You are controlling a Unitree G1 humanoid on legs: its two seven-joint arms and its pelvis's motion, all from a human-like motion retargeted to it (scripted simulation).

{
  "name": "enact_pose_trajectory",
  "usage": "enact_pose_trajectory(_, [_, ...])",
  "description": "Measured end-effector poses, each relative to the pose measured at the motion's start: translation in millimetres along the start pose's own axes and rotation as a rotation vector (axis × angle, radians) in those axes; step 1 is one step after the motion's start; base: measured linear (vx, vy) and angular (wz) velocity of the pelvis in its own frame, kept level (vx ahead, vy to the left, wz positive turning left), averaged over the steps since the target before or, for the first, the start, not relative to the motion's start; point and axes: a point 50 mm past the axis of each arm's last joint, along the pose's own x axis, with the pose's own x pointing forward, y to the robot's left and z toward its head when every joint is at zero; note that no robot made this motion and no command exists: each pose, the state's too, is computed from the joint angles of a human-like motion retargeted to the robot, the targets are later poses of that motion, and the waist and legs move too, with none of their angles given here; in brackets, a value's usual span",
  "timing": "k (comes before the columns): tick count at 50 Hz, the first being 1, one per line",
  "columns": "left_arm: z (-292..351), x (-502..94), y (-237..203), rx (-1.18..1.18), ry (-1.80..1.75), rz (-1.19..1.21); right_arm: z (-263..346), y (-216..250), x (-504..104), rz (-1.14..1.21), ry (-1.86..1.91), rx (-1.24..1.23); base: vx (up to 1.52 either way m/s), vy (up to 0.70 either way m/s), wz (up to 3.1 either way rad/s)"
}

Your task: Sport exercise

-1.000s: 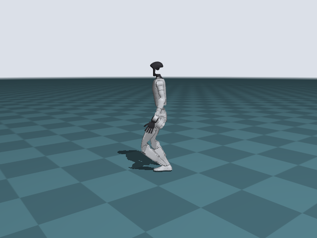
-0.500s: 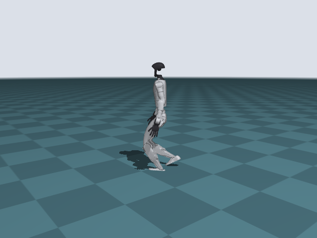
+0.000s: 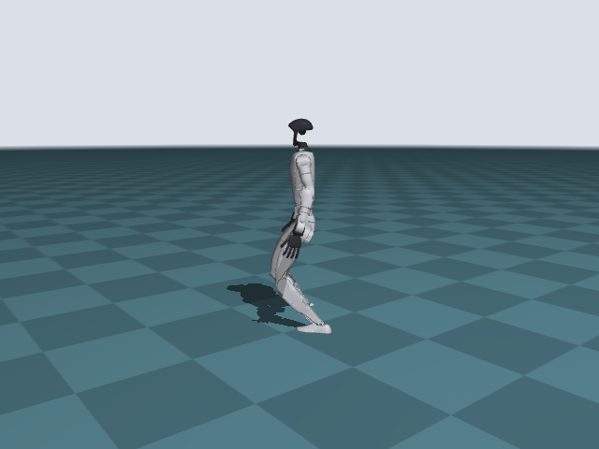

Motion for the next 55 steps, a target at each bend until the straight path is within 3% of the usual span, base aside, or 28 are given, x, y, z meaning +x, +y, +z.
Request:
enact_pose_trajectory(13, [6.0,0.8,-40.2,0.039,-0.01,-0.133,16.1,-31.4,3.8,-0.086,-0.014,-0.045,0.1,-0.3,-0.08])
enact_pose_trajectory(20, [1.1,0.2,-43.5,0.131,0.011,-0.149,10.6,-19.8,3.3,-0.07,0.0,-0.071,0.17,-0.22,-0.15])
enact_pose_trajectory(33, [-3.9,-0.9,-14.7,0.286,0.014,-0.119,18.3,14.9,1.1,0.053,-0.073,-0.129,0.06,-0.16,-0.26])
enact_pose_trajectory(45, [-31.8,-12.5,35.9,0.354,0.064,0.0,68.7,-34.4,-1.3,-0.167,-0.293,-0.121,0.03,-0.17,-0.09])
enact_pose_trajectory(55, [-42.8,-29.8,95.2,0.223,0.064,0.237,118.3,-67.2,-10.9,-0.362,-0.473,-0.098,-0.01,-0.42,-0.28])
